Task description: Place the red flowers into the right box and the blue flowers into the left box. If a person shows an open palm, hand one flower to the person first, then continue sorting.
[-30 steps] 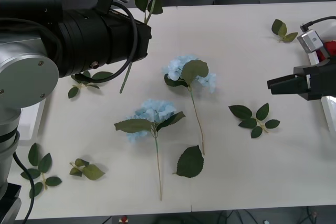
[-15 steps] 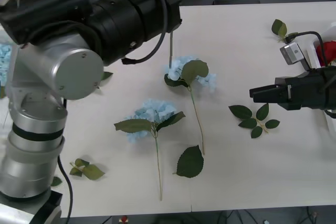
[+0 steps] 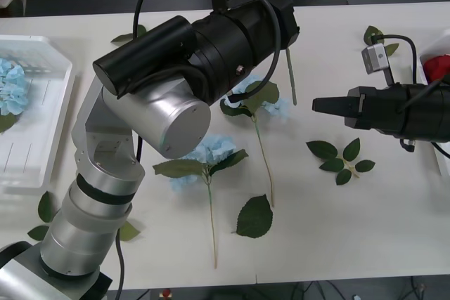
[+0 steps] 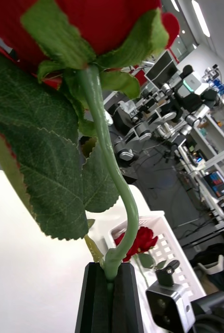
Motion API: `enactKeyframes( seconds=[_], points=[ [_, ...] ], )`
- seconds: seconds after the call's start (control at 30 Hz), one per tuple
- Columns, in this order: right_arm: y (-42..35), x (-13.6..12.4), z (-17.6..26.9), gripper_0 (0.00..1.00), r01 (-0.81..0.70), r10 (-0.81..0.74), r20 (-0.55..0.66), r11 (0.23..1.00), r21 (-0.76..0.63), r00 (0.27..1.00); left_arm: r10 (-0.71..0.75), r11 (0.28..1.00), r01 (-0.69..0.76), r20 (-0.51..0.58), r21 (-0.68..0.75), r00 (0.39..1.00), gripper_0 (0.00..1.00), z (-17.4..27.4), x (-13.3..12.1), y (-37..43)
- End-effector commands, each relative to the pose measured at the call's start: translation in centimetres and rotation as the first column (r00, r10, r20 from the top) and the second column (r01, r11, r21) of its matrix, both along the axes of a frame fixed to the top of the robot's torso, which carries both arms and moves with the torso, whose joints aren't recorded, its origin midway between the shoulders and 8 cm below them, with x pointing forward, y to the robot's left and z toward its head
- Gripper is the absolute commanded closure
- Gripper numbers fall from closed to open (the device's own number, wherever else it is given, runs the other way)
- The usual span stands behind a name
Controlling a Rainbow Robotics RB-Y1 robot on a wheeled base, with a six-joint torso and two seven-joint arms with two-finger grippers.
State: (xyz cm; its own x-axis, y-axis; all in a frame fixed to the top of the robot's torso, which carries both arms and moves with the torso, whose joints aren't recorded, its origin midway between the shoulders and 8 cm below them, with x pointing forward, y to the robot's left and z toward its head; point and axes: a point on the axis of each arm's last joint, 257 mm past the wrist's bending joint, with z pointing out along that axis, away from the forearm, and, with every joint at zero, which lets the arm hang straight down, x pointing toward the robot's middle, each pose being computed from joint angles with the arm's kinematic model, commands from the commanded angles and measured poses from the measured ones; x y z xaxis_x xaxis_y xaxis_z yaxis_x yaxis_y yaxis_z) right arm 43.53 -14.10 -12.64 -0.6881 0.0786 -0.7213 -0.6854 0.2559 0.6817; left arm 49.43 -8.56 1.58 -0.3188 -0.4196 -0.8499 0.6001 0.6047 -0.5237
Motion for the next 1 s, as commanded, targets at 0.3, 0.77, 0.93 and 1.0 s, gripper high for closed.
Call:
enactKeyframes(
  seconds=[0.3, 0.77, 0.93, 1.0],
  points=[
    [3.7, -0.6, 4.3, 0.15, -0.086, 0.082, 0.083, 0.995, 0.048, 0.993, -0.019, 0.997, 0.018, -0.004, -0.075, 1.000, 1.00, 2.2, -1.4, -2.8],
    [7.8, -1.2, 5.8, 0.17, -0.154, 0.144, 0.108, 0.984, 0.092, 0.984, -0.018, 0.997, 0.017, -0.006, -0.078, 1.000, 1.00, 2.2, -1.4, -2.8],
    [8.7, -1.7, 6.0, 0.22, -0.174, 0.163, 0.112, 0.980, 0.099, 0.980, -0.018, 0.997, 0.017, -0.006, -0.078, 1.000, 1.00, 2.2, -1.4, -2.8],
    [9.1, -1.6, 6.1, 0.25, -0.172, 0.160, 0.111, 0.979, 0.111, 0.981, -0.018, 0.997, 0.017, -0.006, -0.078, 1.000, 1.00, 2.2, -1.4, -2.8]
  ],
)
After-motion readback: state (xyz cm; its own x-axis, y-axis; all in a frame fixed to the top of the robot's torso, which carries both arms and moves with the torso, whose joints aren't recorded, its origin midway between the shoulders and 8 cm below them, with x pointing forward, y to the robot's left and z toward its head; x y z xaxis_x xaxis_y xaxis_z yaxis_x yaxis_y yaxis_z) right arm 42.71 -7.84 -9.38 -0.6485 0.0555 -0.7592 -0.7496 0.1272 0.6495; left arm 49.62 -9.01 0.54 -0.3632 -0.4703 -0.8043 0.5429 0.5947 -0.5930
